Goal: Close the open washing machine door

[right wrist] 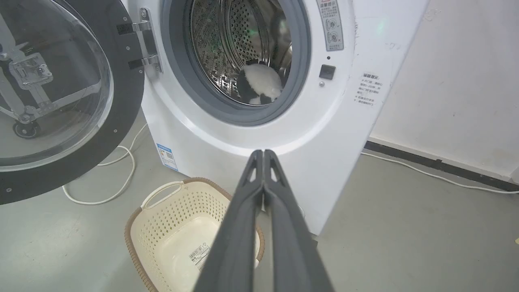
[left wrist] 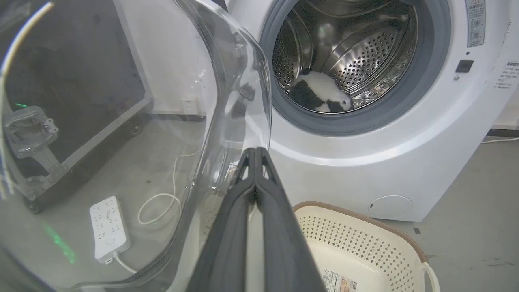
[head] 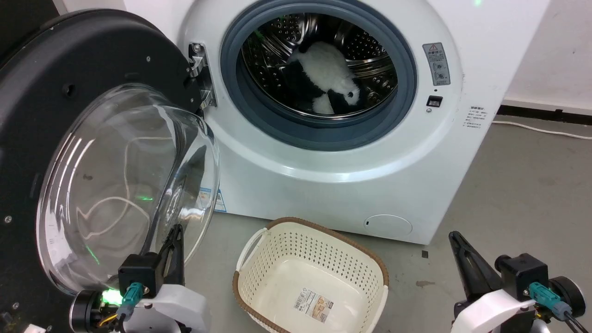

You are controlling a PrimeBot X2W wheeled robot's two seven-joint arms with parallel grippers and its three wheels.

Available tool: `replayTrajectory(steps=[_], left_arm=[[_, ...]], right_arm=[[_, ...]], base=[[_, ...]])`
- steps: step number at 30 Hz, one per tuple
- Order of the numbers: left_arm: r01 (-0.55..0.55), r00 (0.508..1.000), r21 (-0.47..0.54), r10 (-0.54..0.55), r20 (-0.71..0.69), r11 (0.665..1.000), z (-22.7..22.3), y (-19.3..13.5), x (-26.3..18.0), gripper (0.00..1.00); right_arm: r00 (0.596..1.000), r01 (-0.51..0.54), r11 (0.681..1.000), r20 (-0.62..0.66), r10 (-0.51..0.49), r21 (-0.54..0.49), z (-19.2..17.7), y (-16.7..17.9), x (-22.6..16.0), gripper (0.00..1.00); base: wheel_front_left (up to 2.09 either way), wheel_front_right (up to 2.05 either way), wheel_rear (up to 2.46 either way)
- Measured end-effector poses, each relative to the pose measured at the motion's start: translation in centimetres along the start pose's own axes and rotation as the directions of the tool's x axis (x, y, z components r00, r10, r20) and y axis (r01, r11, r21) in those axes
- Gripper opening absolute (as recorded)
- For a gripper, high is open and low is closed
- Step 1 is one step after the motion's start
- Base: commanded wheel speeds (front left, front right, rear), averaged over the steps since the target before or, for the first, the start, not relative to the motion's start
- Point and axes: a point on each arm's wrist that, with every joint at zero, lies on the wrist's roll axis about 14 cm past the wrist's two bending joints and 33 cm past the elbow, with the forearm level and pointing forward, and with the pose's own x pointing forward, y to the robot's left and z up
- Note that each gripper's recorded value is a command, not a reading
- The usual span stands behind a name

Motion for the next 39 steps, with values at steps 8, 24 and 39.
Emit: replayTrajectory(steps=[8, 24, 39], left_arm=[[0.005, 1.000, -0.005, -0.005, -0.002, 1.000, -0.1, -0.2, 0.0, 1.00], [0.024, 1.000, -0.048, -0.024, 0.010, 0.999, -0.4, -0.9, 0.0, 1.00], [0.024, 0.995, -0.094, -0.015, 0.101, 0.995, 2.0, -0.5, -0.3, 0.00]], right_arm=[[1.000, -0.004, 1.000, 0.001, 0.003, 0.009, -0.1, 0.1, 0.0, 1.00], [1.000, -0.013, 0.998, 0.018, 0.012, 0.061, -0.3, 0.5, 0.0, 1.00], [0.999, -0.042, 0.992, 0.036, 0.038, 0.119, -0.4, 1.4, 0.4, 1.00]], base=[[0.00, 0.00, 0.00], [0.00, 0.00, 0.00], [0.00, 0.00, 0.00]])
